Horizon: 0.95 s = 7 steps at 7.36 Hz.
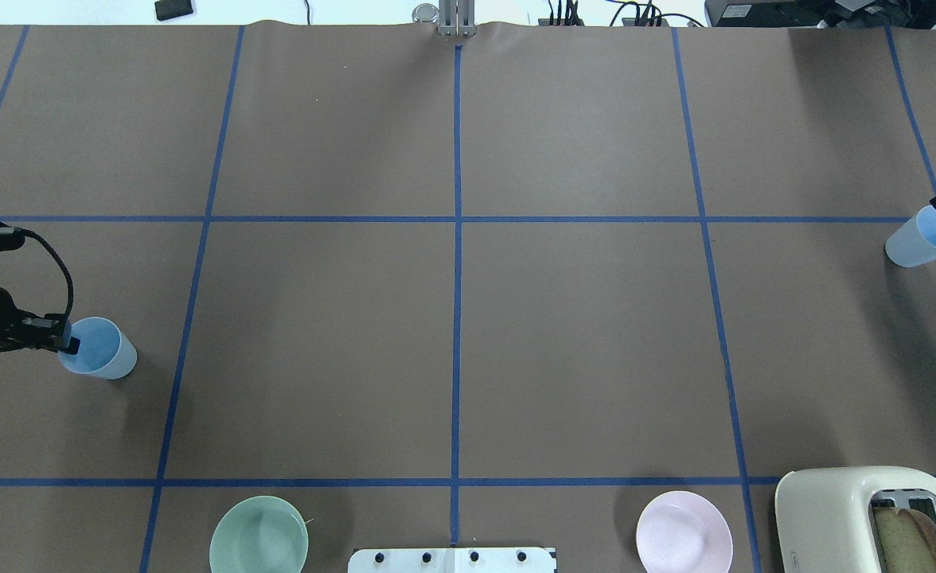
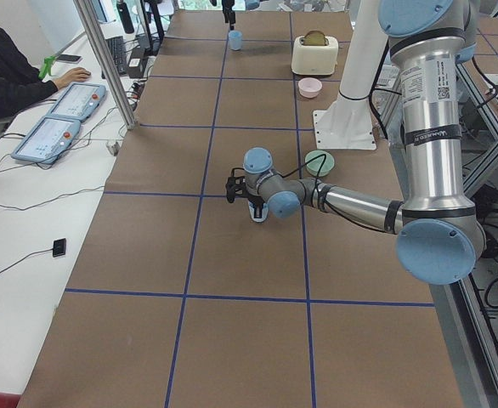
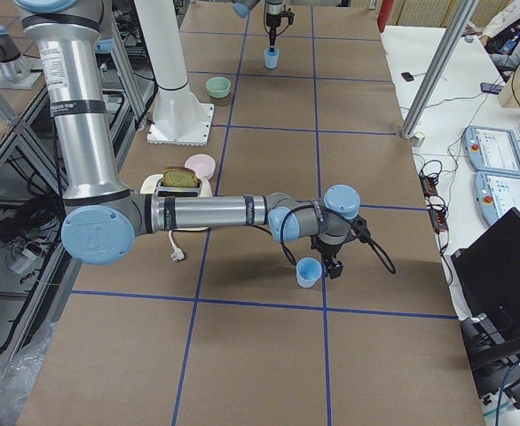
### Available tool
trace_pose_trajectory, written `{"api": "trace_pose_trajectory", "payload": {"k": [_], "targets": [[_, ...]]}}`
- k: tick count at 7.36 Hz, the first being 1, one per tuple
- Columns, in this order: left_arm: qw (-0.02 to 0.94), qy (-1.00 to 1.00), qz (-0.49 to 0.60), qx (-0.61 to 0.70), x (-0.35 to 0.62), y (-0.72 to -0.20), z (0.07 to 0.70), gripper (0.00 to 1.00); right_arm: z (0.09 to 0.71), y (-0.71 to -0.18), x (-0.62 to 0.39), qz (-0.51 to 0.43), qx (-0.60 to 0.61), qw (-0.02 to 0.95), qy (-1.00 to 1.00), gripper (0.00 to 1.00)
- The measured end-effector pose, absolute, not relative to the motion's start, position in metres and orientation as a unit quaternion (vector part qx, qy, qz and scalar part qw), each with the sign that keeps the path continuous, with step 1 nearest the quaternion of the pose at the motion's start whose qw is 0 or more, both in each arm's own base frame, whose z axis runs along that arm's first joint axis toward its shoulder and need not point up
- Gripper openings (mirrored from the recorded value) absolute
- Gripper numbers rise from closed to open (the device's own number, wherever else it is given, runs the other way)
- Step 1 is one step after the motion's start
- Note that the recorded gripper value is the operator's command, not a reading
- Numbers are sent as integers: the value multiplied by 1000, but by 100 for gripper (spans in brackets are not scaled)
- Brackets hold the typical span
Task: Stack blue cups with both arms
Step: 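Carry the light-blue cup with the left gripper to the table center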
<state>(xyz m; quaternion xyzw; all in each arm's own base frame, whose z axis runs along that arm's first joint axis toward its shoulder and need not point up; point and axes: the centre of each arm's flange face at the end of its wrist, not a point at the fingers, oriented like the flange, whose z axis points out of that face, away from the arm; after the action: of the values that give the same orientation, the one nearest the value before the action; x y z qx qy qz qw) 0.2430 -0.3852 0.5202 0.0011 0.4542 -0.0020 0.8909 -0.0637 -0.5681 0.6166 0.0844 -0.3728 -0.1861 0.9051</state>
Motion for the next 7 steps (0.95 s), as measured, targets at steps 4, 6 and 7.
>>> {"api": "trace_pose_trajectory", "payload": {"k": [4,6,7], "targets": [[886,464,-4,8,238,-385,503,0,616,-569,-64,-187,85,905,-373,100],[882,470,-18,-9,250,-397,474,0,615,-569,-64,-187,86,905,-373,100],[885,464,-28,-22,267,-418,446,0,614,-570,-64,-187,86,905,-373,100]]}}
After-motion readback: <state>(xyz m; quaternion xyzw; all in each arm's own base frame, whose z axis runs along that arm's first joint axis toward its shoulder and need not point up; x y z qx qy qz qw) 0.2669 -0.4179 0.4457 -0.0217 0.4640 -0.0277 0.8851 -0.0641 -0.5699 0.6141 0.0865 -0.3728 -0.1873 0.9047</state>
